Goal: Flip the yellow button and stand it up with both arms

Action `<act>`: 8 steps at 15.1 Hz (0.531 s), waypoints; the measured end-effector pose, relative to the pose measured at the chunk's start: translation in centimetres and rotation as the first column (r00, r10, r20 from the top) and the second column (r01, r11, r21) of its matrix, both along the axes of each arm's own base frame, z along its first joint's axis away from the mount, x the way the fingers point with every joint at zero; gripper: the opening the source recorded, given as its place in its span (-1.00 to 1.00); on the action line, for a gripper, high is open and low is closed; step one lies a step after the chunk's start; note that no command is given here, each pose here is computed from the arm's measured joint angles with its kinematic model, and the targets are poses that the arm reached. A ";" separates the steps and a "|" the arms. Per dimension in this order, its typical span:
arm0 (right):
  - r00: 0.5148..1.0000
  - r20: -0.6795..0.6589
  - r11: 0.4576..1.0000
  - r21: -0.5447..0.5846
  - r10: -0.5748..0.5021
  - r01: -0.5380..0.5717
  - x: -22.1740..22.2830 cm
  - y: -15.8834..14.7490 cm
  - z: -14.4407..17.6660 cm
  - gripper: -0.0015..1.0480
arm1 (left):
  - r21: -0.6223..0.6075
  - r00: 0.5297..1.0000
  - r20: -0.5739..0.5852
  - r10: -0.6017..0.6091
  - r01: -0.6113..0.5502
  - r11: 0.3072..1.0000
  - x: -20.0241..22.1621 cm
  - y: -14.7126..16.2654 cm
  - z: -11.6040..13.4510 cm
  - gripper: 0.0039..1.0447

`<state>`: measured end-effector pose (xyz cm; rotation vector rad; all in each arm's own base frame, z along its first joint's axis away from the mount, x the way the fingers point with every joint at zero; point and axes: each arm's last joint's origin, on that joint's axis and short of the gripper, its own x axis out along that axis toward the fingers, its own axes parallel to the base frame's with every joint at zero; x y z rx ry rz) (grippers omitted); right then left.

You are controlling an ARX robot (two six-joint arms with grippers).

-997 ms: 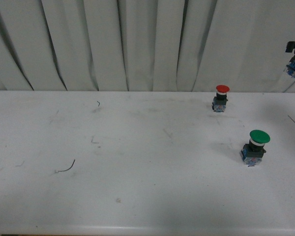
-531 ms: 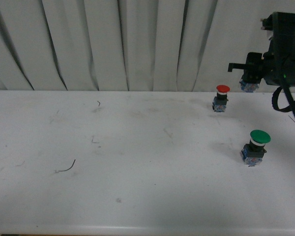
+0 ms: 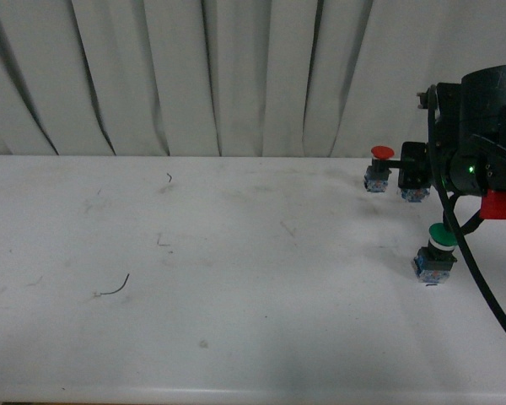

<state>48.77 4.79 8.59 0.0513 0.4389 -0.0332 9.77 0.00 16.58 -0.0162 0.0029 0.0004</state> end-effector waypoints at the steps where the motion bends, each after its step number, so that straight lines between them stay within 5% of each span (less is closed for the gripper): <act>1: 1.000 -0.010 1.000 -0.003 0.001 -0.001 0.0 0.0 -0.4 -0.47 | 0.000 1.000 0.000 0.000 0.000 1.000 0.0 0.0 0.0 0.88; 8: 0.998 -0.064 1.000 -0.018 0.022 -0.024 0.2 0.1 -1.6 -0.47 | 0.000 1.000 0.000 0.000 0.000 1.000 0.0 0.0 0.0 0.88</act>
